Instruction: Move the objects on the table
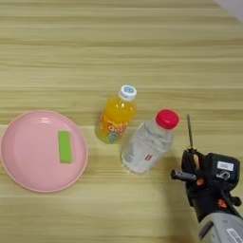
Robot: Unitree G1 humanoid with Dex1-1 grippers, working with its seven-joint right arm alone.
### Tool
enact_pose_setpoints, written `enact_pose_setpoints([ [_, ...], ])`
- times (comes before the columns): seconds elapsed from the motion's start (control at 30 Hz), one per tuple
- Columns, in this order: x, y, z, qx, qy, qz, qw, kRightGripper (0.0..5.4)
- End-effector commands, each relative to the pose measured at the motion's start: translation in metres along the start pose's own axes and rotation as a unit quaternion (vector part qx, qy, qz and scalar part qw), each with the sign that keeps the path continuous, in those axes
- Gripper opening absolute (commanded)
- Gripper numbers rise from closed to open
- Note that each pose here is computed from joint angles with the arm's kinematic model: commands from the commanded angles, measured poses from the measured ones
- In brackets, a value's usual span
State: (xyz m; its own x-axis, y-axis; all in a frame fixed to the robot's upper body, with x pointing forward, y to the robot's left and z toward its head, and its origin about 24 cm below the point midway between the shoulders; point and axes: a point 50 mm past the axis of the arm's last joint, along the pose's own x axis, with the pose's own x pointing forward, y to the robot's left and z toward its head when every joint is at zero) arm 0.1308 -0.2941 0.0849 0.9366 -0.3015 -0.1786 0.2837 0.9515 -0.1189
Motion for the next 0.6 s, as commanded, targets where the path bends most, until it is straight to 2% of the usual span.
enact_pose_setpoints([
  [0.03, -0.003, -0.001, 0.029, -0.026, -0.066, 0.006, 0.9975, 0.89],
  [0.6, -0.020, 0.000, 0.060, -0.035, -0.121, 0.014, 0.9919, 0.89],
])
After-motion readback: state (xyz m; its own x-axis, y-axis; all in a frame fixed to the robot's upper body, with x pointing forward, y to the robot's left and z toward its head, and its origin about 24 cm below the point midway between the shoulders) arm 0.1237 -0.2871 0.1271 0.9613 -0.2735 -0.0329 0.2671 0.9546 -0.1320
